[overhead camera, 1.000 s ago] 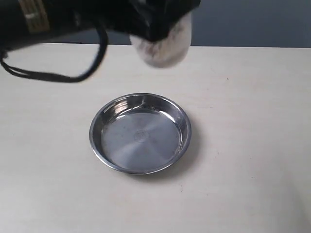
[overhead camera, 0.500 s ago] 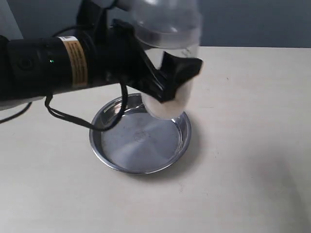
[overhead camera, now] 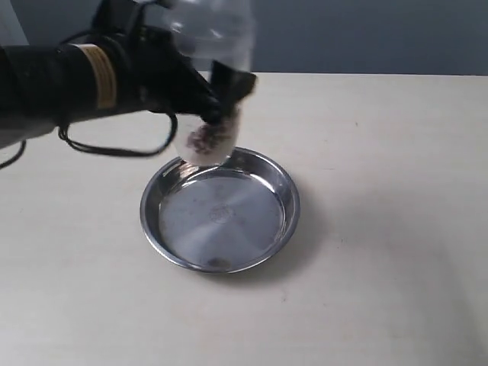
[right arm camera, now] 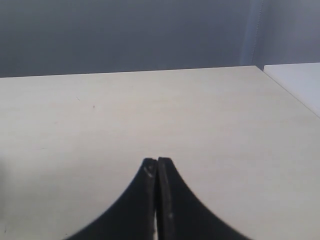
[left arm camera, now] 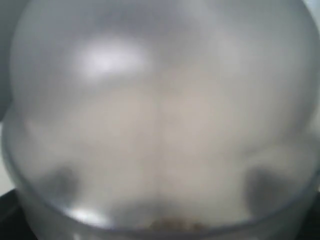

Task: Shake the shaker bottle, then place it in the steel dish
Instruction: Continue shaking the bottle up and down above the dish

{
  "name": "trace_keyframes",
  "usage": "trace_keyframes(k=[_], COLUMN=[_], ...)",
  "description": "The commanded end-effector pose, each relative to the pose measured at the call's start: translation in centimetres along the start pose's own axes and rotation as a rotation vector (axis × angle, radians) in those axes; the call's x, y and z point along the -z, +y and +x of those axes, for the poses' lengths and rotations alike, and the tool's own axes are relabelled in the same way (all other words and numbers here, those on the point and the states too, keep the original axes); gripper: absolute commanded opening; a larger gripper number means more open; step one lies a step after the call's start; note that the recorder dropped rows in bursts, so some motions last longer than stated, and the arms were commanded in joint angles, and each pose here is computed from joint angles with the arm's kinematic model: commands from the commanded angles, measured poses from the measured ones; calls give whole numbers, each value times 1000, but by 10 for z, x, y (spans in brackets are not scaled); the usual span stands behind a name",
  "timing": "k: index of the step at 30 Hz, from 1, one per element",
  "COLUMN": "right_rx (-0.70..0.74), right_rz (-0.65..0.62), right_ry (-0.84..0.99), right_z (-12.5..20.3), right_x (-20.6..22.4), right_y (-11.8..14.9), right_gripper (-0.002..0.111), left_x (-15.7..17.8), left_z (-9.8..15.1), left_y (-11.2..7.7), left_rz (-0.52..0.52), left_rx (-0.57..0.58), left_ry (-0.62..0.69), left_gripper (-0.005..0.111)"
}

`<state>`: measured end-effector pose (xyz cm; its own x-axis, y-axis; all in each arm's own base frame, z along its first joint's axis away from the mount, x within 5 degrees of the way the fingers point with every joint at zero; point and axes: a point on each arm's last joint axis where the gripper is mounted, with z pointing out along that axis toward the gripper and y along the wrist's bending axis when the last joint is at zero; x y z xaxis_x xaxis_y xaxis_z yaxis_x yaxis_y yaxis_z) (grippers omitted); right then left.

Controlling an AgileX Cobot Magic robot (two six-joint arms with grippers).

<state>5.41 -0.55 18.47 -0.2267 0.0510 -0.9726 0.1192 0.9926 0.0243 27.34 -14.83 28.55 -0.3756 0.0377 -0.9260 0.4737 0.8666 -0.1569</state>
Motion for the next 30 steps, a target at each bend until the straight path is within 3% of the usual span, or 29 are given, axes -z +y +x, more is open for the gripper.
trace_keyframes(k=[1,2,3,4,6,7,8,9,10,11,12,13,14,15,16,17,18,19,20,22,23,24,25,26,27,28,29,30], right_rx=[0,0,0,0,0,0,0,0,0,0,0,0,0,0,0,0,0,0,0,0,0,0,0,0,0,0,0,0], right_rz=[4,4,4,4,4,4,4,4,4,4,4,4,4,4,4,4,4,4,4,4,4,4,4,4,4,4,4,4], right_ry=[-17,-17,-17,-17,-17,-17,-17,-17,-17,-17,-17,-17,-17,-17,-17,-17,-17,-17,-17,-17,-17,-17,-17,-17,-17,-17,-17,-17], right_z=[-1,-1,-1,-1,-1,-1,-1,-1,-1,-1,-1,-1,-1,-1,-1,-1,-1,-1,-1,-1,-1,-1,-1,-1,-1,-1,-1,-1], right_x=[0,0,0,0,0,0,0,0,0,0,0,0,0,0,0,0,0,0,0,0,0,0,0,0,0,0,0,0], right_y=[0,0,0,0,0,0,0,0,0,0,0,0,0,0,0,0,0,0,0,0,0,0,0,0,0,0,0,0], right_gripper=[-1,-1,-1,-1,-1,-1,-1,-1,-1,-1,-1,-1,-1,-1,-1,-1,-1,-1,-1,-1,-1,-1,-1,-1,-1,-1,-1,-1], left_x=[5,10,11,9,4,1,0,-1,1,6,10,12,8,4,2,1,0,-1,1,9,13,13,9,6,5,2,0,0], left_z=[-1,-1,0,2,5,6,3,2,0,0,-2,-1,1,4,8,10,9,9,9,9,9,12,13,15,14,14,14,14], left_y=[-35,-50,-49,-38,-1,16,23,15,-5,-29,-44,-49,-38,-20,1,20,28,22,4,-36,-44,-39,-26,-7,6,12,3,-12], left_rz=[259,335,294,169,-86,-138,-108,-20,157,348,456,465,330,134,-49,-151,-153,-79,66,355,418,358,214,43,-55,-75,-5,80], left_rx=[74,-128,-230,-248,-164,-23,183,275,234,94,-36,-159,-196,-148,-71,52,230,309,281,-53,-274,-355,-280,-86,173,328,316,152], left_ry=[-106,-103,-70,-8,104,104,45,-9,-75,-113,-126,-100,-44,19,82,109,78,31,-29,-84,-85,-44,3,55,64,46,3,-18], left_gripper=[0,0,0,0,0,0,0,0,0,0,0,0,0,0,0,0,0,0,0,0,0,0,0,0,0,0,0,0])
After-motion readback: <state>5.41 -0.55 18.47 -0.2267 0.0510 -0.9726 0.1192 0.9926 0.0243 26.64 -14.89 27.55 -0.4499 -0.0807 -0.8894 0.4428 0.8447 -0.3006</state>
